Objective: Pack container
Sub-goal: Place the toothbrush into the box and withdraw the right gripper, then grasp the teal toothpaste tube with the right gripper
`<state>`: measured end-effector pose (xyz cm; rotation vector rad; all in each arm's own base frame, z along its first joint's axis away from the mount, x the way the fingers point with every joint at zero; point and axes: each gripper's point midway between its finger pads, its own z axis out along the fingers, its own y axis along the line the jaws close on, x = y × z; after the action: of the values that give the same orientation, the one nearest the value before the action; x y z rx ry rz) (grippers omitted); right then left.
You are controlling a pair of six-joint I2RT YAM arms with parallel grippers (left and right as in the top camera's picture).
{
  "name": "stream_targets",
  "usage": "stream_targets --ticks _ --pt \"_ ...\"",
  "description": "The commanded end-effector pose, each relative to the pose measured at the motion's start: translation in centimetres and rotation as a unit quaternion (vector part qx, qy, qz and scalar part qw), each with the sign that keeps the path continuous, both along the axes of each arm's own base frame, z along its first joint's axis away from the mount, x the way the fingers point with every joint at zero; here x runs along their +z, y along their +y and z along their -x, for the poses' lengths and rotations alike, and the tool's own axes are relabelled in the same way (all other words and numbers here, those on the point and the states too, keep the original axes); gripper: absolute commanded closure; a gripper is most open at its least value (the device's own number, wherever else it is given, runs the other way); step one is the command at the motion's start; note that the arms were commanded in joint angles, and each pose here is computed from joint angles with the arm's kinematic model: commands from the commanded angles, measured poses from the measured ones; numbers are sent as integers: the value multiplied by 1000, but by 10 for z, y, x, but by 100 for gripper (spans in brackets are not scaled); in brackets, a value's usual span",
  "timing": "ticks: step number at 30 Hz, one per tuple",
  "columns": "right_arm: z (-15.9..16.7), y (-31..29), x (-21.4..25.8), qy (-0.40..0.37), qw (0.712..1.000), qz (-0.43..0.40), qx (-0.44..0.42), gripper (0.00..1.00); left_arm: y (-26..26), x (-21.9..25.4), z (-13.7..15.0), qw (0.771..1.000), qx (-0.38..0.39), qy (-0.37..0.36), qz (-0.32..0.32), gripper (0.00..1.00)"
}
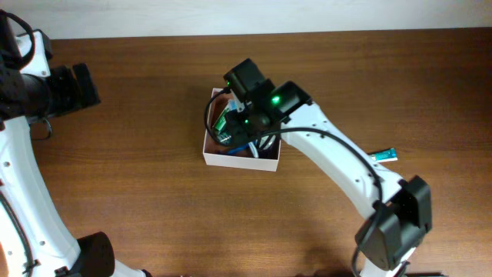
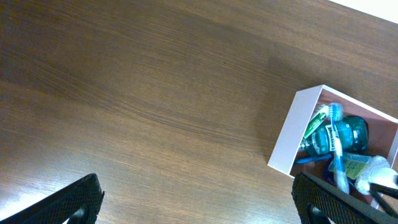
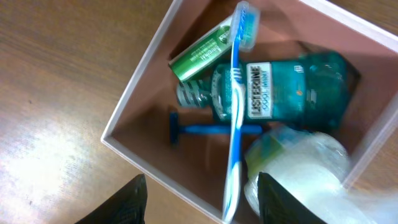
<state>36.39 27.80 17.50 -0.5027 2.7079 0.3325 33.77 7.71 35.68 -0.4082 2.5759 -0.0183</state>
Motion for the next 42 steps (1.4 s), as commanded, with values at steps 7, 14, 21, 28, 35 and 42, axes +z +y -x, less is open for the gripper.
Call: stream_targets --ticks 7,14,21,28,35,42 --pt "13 -67 117 -111 992 1 -57 46 2 3 0 1000 8 -5 2 1" --pt "-15 -196 74 -23 964 49 -262 41 2 3 0 1000 8 -5 2 1" --pt "-11 -271 -23 143 914 30 -380 34 2 3 0 1000 8 -5 2 1" --pt "17 -319 -104 254 843 45 -472 43 2 3 0 1000 8 -5 2 1" --pt "21 -333 -145 267 825 34 -497 43 2 3 0 1000 8 -5 2 1" --pt "43 -326 -174 291 804 28 -517 51 2 3 0 1000 8 -5 2 1"
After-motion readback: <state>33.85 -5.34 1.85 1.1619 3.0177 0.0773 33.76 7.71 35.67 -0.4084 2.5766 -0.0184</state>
